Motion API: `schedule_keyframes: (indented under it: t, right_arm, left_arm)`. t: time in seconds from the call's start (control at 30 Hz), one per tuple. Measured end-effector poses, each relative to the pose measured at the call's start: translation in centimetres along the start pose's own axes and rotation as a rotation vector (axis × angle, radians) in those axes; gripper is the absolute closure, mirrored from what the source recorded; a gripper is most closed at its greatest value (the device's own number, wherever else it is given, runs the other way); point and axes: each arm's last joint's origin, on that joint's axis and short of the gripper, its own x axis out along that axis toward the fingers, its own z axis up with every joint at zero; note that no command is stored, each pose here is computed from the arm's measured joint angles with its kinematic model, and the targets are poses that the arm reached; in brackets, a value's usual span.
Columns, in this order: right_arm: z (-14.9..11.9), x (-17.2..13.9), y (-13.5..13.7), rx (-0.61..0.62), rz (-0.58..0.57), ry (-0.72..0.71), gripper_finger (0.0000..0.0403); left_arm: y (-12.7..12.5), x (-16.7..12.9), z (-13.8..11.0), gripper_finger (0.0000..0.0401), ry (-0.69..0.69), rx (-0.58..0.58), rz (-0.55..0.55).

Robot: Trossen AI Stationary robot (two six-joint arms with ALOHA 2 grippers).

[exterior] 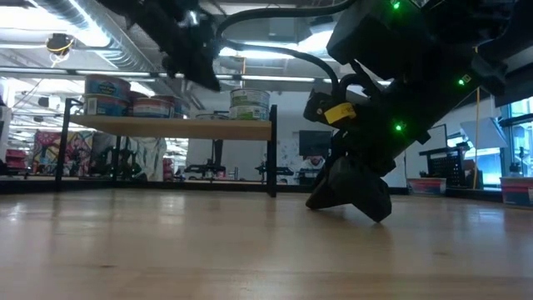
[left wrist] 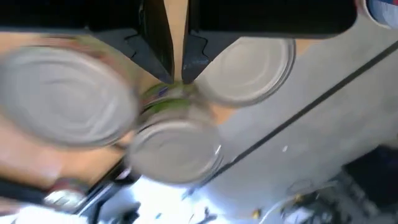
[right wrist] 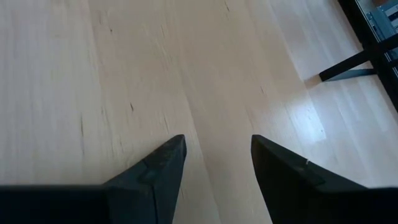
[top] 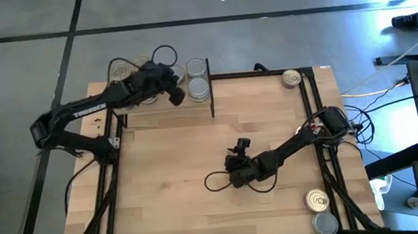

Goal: Stack canned seafood by type on shelf
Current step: Stack the green tuna can on top of the green tuna can on the shelf

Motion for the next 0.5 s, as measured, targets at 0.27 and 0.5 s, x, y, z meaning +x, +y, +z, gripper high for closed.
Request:
schedule_keyframes:
  t: [0.27,0.5]
  right_arm:
    - [0.1,0.0,0.0,-0.003,-0.001,0.003,0.0214]
    - [1.8,-3.8,-1.6,-0.062,0.026,0.021,0.0214]
  left_arm:
    - [-3.0,-6.4,0.7,0.0372,-0.111,0.045,-0.177]
    - [-7.6,-9.0,-3.0,0.0372,-0.067,0.105,-0.386]
